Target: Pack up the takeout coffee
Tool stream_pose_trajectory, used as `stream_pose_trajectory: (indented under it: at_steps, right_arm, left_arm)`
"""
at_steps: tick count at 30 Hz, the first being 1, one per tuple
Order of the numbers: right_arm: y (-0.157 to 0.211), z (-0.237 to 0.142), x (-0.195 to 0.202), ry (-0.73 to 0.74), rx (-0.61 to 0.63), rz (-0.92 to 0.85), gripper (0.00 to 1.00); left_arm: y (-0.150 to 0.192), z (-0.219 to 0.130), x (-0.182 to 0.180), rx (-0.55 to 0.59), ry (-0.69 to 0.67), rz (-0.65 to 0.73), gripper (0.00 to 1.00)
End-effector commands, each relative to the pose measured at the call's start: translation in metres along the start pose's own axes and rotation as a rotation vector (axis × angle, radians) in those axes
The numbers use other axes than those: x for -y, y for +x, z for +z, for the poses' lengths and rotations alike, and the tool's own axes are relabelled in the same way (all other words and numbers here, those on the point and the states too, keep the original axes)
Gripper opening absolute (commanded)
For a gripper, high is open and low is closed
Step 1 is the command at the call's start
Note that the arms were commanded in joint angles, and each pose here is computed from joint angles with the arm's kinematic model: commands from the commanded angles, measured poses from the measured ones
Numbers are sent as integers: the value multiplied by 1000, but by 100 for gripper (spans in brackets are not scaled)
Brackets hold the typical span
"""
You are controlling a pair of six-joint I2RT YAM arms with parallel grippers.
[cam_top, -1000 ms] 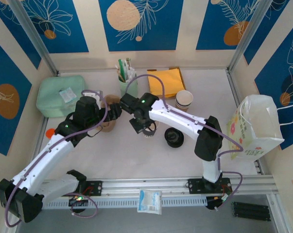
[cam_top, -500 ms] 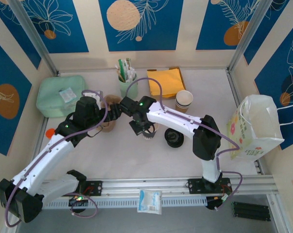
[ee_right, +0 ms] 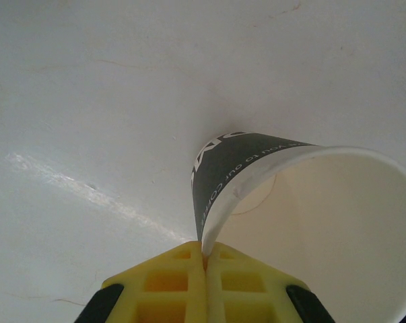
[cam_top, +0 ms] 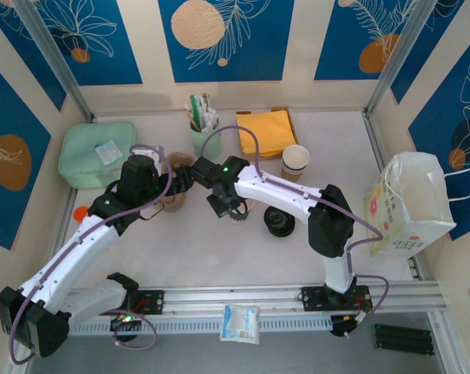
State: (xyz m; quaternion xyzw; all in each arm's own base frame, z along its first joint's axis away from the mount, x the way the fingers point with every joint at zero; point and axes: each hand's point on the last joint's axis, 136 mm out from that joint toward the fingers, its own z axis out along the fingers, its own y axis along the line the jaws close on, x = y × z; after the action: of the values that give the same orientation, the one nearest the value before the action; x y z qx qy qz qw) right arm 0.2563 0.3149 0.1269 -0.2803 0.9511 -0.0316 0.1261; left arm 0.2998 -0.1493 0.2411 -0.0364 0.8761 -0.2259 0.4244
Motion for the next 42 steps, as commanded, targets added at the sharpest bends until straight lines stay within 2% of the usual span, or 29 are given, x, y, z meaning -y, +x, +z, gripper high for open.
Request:
stream_pose_trajectory:
  at_steps: [1, 7, 11, 16, 22, 31, 39, 42]
  right_arm:
    - [7, 15, -5, 22, -35, -22, 0]
    - [4, 11, -7, 17, -31, -30, 23]
    - [0, -5, -5, 9, -8, -23, 26]
    - [-4, -44, 4, -16, 66, 17, 27]
    - [19, -65, 36, -22, 64, 119, 31]
    - [80, -38, 79, -61, -43, 308, 39]
    - [108, -7, 76, -122, -131, 357, 39]
    - [113, 4, 74, -118, -157, 350, 43]
  left_arm:
    - [-2, 0, 6, 3, 35, -12, 99]
    - [-2, 1, 7, 0, 37, -12, 99]
    - [-3, 0, 8, 0, 42, -9, 99]
    - [-4, -1, 11, -2, 53, 1, 99]
    - [-8, -4, 17, -4, 75, 23, 99]
    - [-10, -2, 43, -40, 148, 64, 99]
    - [5, 13, 71, -96, 189, 106, 99]
    - [10, 18, 76, -108, 195, 105, 100]
